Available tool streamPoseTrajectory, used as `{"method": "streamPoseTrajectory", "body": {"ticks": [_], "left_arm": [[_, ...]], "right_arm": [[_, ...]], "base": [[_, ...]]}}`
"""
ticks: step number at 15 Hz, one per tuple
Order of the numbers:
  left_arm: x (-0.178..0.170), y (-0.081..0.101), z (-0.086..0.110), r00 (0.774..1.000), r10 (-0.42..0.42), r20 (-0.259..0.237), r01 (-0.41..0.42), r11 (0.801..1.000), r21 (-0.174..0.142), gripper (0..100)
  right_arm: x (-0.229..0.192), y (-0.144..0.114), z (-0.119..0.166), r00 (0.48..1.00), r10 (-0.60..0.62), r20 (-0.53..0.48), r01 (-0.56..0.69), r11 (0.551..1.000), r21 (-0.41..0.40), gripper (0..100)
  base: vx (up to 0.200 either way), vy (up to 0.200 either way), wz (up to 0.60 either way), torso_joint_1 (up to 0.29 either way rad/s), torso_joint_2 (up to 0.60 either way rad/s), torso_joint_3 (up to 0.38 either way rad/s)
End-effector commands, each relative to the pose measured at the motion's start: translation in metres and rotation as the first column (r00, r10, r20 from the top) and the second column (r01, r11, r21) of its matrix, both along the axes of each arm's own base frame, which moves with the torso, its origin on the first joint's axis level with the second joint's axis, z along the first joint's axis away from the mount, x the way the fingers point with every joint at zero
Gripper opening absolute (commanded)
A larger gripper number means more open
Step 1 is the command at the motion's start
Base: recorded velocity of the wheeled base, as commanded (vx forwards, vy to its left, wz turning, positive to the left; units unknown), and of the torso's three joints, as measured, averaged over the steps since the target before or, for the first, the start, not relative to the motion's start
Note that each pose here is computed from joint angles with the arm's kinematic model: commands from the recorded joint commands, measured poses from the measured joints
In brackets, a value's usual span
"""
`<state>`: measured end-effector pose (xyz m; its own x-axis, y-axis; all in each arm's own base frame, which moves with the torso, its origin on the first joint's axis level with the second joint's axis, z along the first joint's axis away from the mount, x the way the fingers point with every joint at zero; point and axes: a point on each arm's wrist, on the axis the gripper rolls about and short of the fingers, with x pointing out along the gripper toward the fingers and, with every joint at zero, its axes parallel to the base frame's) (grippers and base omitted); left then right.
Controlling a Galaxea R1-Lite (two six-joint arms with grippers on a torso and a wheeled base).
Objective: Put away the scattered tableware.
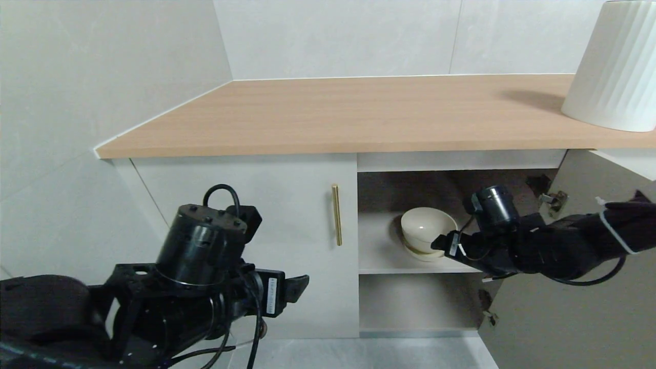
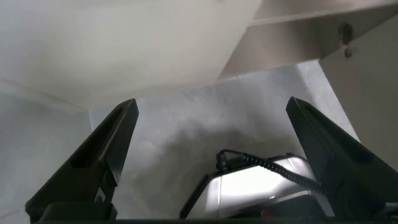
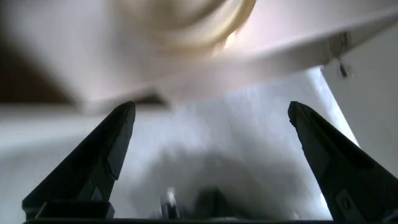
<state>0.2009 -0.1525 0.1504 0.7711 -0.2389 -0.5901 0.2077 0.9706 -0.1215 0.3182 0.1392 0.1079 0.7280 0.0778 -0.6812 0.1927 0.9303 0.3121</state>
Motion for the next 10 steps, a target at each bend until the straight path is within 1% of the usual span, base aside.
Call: {"method": "streamPoseTrajectory", "body": {"ticks": [1,2,3,4,6,8,10], "left_arm": [[-0.023,0.020,0.020,0.998,0.008,0.060,-0.005,0.999,-0.046,100],[-0.029,0.025,0.022,0.998,0.009,0.062,-0.006,0.999,-0.049,100],[-0.042,0.036,0.025,0.997,0.011,0.073,-0.007,0.998,-0.056,100],[-0.050,0.042,0.029,0.996,0.010,0.091,-0.004,0.998,-0.069,100],[-0.058,0.052,0.033,0.995,0.027,0.092,-0.021,0.997,-0.070,100],[-0.059,0.054,0.034,0.996,0.030,0.083,-0.025,0.998,-0.064,100],[-0.057,0.052,0.029,0.997,0.029,0.067,-0.026,0.998,-0.051,100]], "right_arm": [[-0.065,-0.006,0.046,0.994,0.101,0.038,-0.102,0.995,0.010,100],[-0.077,-0.010,0.054,0.992,0.121,0.032,-0.121,0.993,0.006,100],[-0.096,-0.016,0.063,0.983,0.183,0.013,-0.183,0.983,-0.022,100],[-0.107,-0.017,0.066,0.974,0.225,-0.012,-0.226,0.974,-0.022,100],[-0.125,-0.018,0.064,0.964,0.261,-0.043,-0.263,0.964,-0.030,100],[-0.135,-0.023,0.062,0.953,0.299,-0.051,-0.302,0.952,-0.051,100],[-0.137,-0.024,0.063,0.949,0.312,-0.045,-0.314,0.948,-0.058,100]], "base": [[0.000,0.000,0.00,0.000,0.00,0.000],[0.000,0.000,0.00,0.000,0.00,0.000],[0.000,0.000,0.00,0.000,0.00,0.000],[0.000,0.000,0.00,0.000,0.00,0.000],[0.000,0.000,0.00,0.000,0.00,0.000],[0.000,0.000,0.00,0.000,0.00,0.000],[-0.200,0.000,0.00,0.000,0.00,0.005]]}}
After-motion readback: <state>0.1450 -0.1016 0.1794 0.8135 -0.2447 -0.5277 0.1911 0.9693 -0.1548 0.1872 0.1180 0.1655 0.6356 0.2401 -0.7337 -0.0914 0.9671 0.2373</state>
